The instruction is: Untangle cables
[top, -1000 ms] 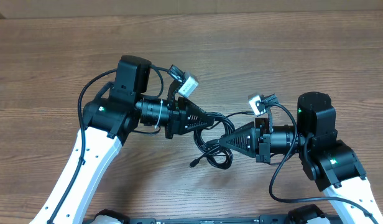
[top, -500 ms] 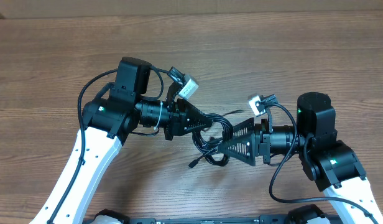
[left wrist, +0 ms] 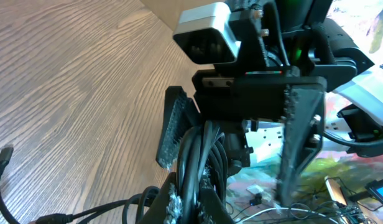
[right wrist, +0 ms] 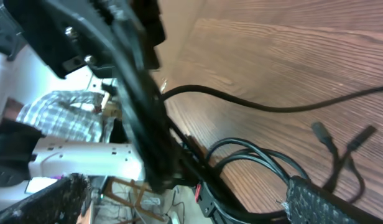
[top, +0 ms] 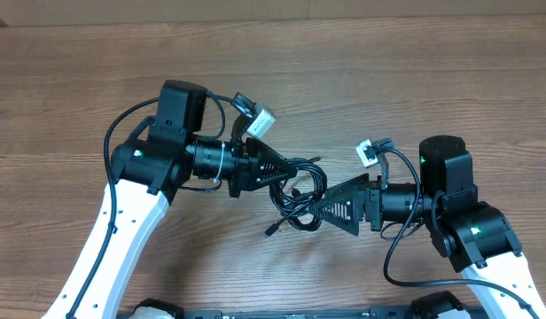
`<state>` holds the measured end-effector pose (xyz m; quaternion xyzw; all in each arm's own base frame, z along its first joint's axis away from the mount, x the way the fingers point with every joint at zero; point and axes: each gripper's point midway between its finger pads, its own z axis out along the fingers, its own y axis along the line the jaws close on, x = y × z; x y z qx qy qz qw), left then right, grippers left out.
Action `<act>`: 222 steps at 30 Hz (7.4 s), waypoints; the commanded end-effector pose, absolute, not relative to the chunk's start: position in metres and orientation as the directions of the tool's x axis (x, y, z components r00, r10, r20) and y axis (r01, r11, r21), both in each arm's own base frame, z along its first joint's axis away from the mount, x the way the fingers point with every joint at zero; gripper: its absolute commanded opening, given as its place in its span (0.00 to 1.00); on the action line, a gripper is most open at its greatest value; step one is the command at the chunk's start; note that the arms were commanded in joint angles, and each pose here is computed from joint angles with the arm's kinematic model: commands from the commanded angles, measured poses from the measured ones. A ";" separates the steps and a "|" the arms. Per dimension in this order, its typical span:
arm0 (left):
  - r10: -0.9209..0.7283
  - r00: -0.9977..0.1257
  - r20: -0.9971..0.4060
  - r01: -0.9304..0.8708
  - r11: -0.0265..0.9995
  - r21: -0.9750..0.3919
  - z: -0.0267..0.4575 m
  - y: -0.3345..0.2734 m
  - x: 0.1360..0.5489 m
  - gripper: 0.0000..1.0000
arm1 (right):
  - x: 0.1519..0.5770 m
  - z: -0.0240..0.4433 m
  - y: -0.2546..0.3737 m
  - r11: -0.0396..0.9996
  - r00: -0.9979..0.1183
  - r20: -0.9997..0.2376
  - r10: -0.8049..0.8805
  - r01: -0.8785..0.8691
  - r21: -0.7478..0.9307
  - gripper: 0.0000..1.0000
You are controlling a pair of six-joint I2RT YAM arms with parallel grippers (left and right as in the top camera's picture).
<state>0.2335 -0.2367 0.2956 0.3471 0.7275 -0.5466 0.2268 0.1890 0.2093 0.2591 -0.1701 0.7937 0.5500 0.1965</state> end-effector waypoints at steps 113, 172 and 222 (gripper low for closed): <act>0.316 -0.552 -0.772 0.828 0.092 -0.554 0.305 -0.265 0.213 0.04 | 0.279 0.157 0.058 0.842 -0.773 -0.397 0.495 0.314 0.439 1.00; 0.214 -0.807 -0.551 0.591 0.269 -0.761 0.313 -0.313 0.215 0.04 | 0.284 0.202 0.082 0.851 -0.745 -0.663 0.077 -0.297 0.433 1.00; 0.130 -0.739 -0.661 0.665 0.299 -0.685 0.329 -0.331 0.230 0.04 | 0.247 0.215 0.105 0.652 -0.859 -0.321 0.400 0.021 0.758 1.00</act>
